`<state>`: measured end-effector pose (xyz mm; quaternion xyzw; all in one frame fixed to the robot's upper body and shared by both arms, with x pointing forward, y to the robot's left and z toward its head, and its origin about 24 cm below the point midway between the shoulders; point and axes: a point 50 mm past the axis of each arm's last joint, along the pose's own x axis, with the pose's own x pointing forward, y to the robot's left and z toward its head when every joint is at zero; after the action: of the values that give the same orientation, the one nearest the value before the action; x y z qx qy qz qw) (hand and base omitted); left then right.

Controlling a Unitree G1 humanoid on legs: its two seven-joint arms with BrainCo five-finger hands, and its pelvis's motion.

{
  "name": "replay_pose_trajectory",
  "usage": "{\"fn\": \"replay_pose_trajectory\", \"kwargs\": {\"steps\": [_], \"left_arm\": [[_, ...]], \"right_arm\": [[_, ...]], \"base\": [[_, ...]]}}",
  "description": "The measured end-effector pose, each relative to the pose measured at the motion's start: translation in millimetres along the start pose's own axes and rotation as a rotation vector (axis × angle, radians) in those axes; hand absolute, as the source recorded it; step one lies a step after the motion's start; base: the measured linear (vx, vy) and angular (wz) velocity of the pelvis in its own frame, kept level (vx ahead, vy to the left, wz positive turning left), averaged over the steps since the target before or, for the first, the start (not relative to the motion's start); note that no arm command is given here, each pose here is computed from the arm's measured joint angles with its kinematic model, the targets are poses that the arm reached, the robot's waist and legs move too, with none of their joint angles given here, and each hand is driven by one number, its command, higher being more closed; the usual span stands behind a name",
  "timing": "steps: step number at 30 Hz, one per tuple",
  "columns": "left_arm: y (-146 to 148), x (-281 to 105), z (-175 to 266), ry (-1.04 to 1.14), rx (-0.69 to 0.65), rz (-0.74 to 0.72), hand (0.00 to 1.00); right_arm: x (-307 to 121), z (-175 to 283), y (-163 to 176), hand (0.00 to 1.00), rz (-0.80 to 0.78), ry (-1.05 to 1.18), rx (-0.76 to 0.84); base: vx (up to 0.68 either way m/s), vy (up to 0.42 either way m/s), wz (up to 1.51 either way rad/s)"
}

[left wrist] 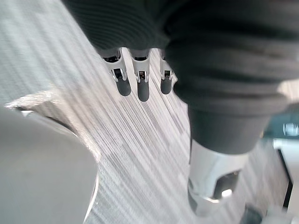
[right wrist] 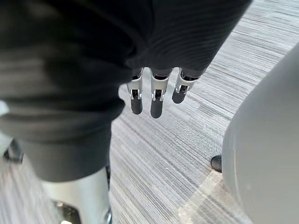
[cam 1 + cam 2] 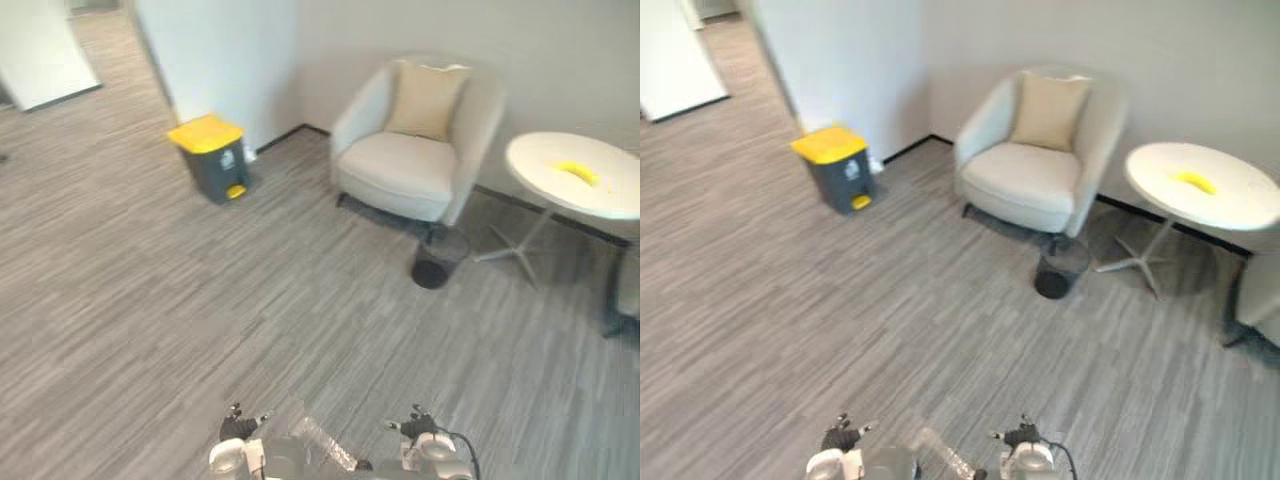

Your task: Organize the slippers on the shoe rack

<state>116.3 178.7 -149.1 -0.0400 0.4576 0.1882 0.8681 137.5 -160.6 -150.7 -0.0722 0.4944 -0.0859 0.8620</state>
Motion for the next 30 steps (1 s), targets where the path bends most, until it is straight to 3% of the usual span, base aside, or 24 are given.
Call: {"fn": "replay_pose_trajectory", "kwargs": {"steps": [13, 20, 30], "left_arm": [[3, 5, 4, 0.002, 0.045, -0.003, 0.00], [-2, 2, -2, 0.018, 0.034, -0.012, 0.00], [1, 3, -2, 0.020, 0.024, -0.001, 0.00]], "right_arm": [[-2, 5, 10, 0.00, 0.032, -0.024, -0.018], [0, -4, 0, 0.00, 0.009, 0.000, -0.036], [1, -14, -19, 0.00, -0.075, 0.049, 0.059]], "base": [[0.10, 0.105, -0.85], [0.03, -0.166, 0.01], [-0.02, -0.007, -0.03]]}}
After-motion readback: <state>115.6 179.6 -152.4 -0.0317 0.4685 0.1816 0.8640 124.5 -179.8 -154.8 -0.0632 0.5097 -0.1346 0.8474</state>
